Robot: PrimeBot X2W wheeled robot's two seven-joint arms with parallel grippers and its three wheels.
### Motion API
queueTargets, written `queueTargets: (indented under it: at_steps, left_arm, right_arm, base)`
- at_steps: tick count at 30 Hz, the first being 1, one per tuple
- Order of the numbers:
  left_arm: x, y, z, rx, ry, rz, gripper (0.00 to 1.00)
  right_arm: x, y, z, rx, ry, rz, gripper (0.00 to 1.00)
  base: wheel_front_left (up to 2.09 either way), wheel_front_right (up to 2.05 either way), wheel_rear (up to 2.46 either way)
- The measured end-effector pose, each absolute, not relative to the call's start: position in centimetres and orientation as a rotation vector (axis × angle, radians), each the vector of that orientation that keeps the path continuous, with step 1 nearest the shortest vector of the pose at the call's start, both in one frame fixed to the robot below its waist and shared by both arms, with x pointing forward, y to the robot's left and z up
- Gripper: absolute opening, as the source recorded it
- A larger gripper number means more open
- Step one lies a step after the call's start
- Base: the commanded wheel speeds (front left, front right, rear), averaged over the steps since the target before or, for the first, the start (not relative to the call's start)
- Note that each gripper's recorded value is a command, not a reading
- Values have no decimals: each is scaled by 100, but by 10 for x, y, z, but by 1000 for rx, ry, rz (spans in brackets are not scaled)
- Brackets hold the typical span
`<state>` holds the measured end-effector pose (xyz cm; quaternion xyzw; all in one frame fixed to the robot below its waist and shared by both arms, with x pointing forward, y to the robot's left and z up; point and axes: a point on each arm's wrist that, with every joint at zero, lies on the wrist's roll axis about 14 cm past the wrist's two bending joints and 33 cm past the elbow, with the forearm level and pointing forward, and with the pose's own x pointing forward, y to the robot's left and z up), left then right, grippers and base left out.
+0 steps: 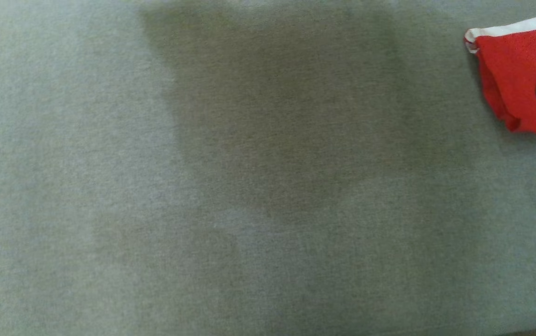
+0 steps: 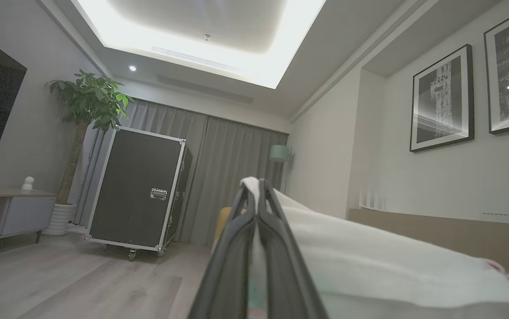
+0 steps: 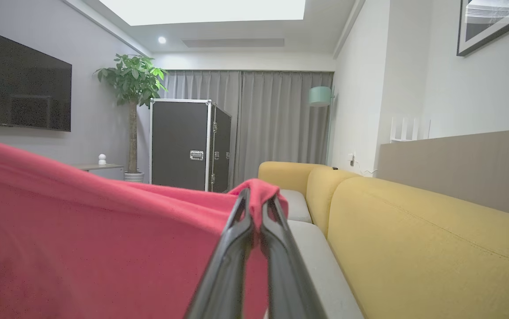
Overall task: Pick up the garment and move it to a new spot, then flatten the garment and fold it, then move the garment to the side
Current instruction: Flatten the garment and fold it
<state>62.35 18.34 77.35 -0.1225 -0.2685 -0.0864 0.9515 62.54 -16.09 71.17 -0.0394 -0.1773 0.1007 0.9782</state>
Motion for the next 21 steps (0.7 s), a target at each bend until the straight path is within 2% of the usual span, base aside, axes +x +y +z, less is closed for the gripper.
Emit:
queueTargets:
  at_steps: [4, 10, 11, 13, 15, 21]
  left_arm:
    - [630, 191, 766, -231, -544, -164, 0]
    - [633, 186, 697, -234, -391, -174, 0]
    - [628, 185, 656, -232, -296, -175, 0]
    - [623, 183, 633, -224, -242, -179, 0]
    - [599, 174, 568, -216, -88, -204, 0]
    - [543, 174, 499, -217, 103, -231, 0]
  right_arm:
    - [639, -160, 702, -89, -361, 189, 0]
    - [644, -159, 619, -105, -158, 191, 0]
    - [636, -158, 578, -123, -57, 201, 0]
    - [630, -157, 557, -133, -5, 207, 0]
    - [609, -160, 504, -175, 143, 222, 0]
    - [570, -166, 454, -273, 339, 261, 0]
  base:
    - [0, 0, 0]
    - [0, 0, 0]
    - [0, 0, 0]
    - [0, 0, 0]
    - [0, 0, 0]
    - [0, 0, 0]
